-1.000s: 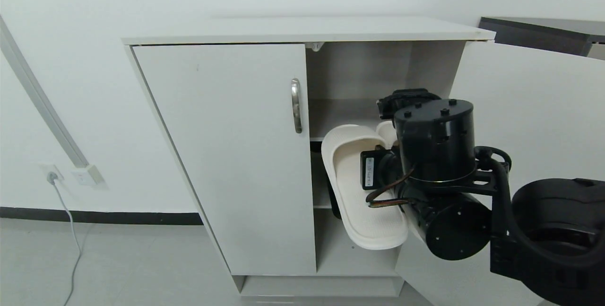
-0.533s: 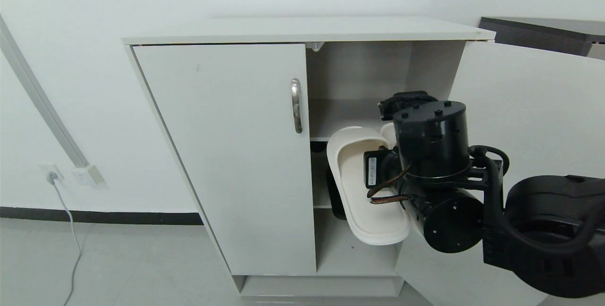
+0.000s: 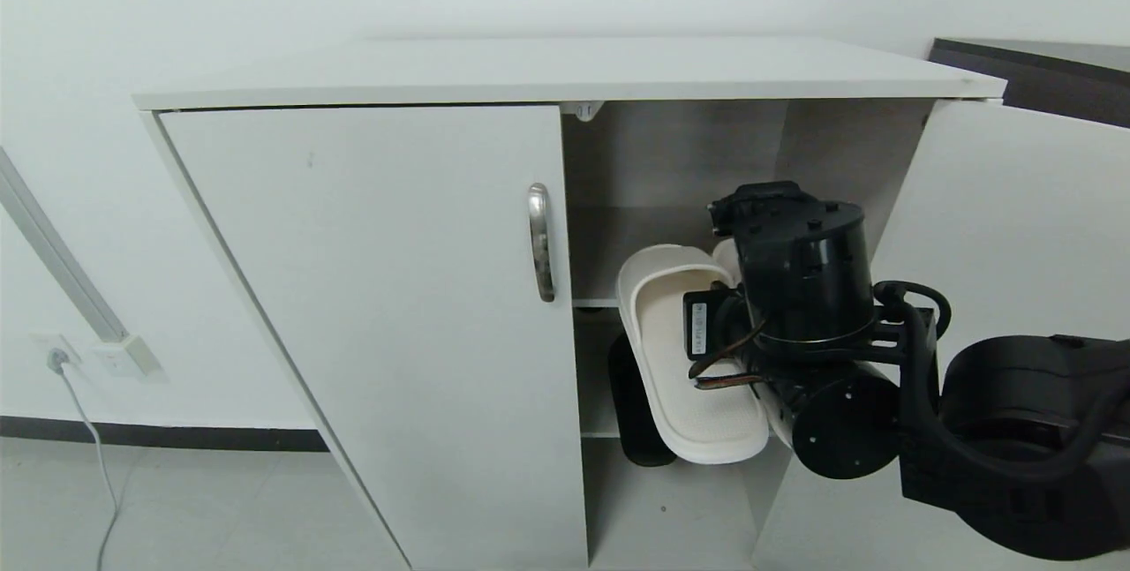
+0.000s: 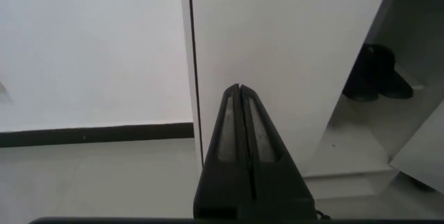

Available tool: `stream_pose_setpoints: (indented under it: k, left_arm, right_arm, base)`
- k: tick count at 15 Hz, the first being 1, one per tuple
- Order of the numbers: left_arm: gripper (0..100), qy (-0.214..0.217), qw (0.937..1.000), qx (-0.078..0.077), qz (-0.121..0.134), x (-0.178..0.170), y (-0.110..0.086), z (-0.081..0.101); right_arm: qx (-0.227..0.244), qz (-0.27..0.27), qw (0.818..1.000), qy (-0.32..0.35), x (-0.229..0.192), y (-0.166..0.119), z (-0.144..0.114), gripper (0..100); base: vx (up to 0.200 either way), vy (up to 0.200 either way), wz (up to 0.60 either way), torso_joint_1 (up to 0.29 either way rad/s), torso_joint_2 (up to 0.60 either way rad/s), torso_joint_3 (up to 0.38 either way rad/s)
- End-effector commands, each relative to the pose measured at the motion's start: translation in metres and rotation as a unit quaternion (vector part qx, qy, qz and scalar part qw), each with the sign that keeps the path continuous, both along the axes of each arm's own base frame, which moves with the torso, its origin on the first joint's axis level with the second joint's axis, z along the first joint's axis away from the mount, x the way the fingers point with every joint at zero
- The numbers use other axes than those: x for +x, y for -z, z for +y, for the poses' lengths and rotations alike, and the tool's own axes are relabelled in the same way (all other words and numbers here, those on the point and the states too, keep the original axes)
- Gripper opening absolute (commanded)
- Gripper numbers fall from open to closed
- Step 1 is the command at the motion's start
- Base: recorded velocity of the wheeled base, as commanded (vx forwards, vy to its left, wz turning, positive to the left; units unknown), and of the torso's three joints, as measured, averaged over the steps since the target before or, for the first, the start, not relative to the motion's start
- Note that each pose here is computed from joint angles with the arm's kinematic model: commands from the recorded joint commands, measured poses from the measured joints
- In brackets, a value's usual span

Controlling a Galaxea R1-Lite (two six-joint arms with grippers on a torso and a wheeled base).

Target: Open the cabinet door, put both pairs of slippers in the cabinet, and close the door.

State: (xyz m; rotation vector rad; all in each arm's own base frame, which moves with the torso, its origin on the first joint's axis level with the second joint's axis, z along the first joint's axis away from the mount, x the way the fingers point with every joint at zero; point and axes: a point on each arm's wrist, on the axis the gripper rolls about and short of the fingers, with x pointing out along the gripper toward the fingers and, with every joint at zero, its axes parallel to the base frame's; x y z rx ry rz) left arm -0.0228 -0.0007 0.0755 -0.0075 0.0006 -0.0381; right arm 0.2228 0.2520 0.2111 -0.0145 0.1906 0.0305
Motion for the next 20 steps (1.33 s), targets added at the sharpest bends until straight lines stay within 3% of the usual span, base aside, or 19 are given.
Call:
stream_pose_setpoints:
  k: [1, 4, 20]
  left_arm:
    - [0, 0.0, 1.0, 0.0, 0.001, 0.0, 0.0, 0.0]
    - [0, 0.0, 1.0, 0.0, 0.001, 0.0, 0.0, 0.0]
    - [0, -0.001, 1.0, -0.002, 0.001, 0.0, 0.0, 0.0]
  right_arm:
    - [-0.006, 0.005, 1.0, -0.001, 0.0, 0.004, 0.0, 0]
    - [-0.007, 0.011, 1.0, -0.011, 0.004, 0.009, 0.003, 0]
    - [0.023, -0.007, 0.999, 0.026, 0.078, 0.005, 0.015, 0]
  base:
    - [0.2, 0.0, 0.0, -0.002, 0.0, 0.002]
    - [0.2, 0.0, 0.0, 0.002, 0.0, -0.006]
    - [0.0, 0.0, 0.0, 0.0, 0.0, 0.0]
